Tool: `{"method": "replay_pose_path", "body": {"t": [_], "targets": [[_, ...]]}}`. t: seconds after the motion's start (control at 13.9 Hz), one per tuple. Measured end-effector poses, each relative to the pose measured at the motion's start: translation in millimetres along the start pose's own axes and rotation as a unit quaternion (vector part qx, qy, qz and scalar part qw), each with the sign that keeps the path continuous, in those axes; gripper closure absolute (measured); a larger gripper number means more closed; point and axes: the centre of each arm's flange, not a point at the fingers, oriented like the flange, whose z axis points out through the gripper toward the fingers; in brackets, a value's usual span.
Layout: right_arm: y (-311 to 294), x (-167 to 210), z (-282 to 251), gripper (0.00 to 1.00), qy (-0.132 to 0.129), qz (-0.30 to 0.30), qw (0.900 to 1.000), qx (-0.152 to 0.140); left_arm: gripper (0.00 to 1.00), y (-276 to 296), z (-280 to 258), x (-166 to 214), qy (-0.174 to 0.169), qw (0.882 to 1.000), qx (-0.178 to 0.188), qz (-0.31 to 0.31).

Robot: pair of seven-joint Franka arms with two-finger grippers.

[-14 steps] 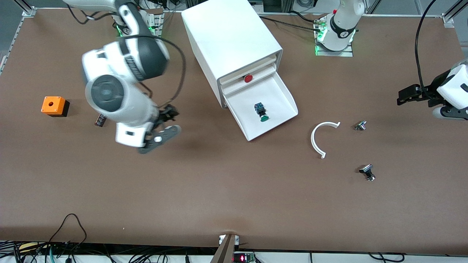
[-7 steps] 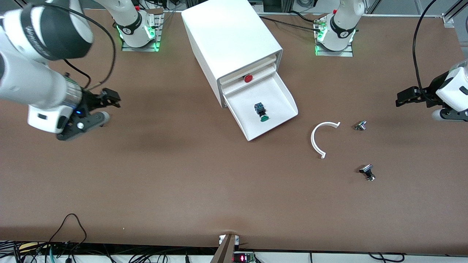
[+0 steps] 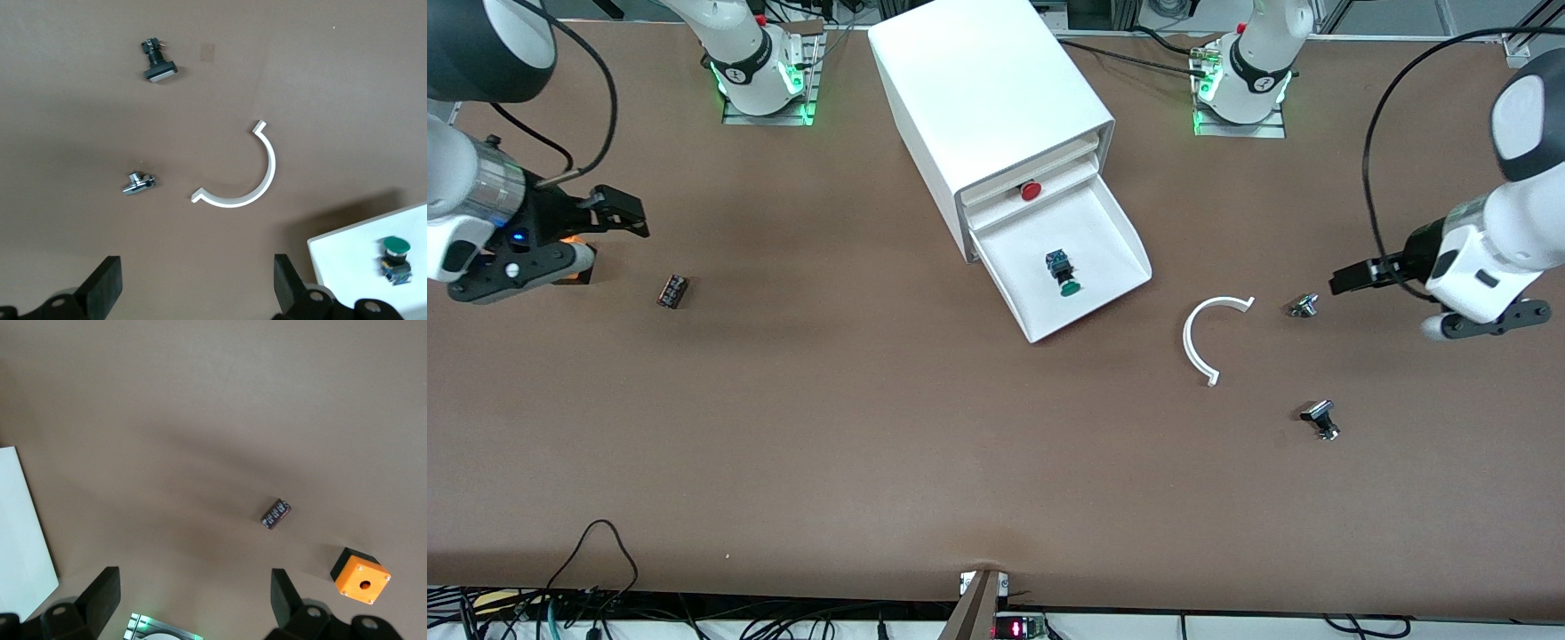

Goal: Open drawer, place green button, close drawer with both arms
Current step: 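Push the open drawer shut with the left gripper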

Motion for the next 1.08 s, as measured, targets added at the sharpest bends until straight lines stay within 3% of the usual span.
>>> {"method": "replay_pose_path", "body": {"t": [0.5, 0.72, 1.08], "targets": [[25.6, -5.2, 8.5, 0.00, -0.007, 0.055, 0.998, 0.000, 0.00, 36.3, 9.9, -1.3, 0.011, 0.999, -0.007, -0.038], [29.5, -7.2, 4.4, 0.00, -0.002, 0.144, 0.990, -0.002, 0.00, 86.8, 44.0, -3.0, 0.004, 0.997, -0.005, -0.081], [59.9, -19.9, -0.4, 0.00, 0.002, 0.233, 0.973, -0.002, 0.00, 186.7, 128.2, -16.4, -0.001, 0.990, -0.004, -0.144]]}}
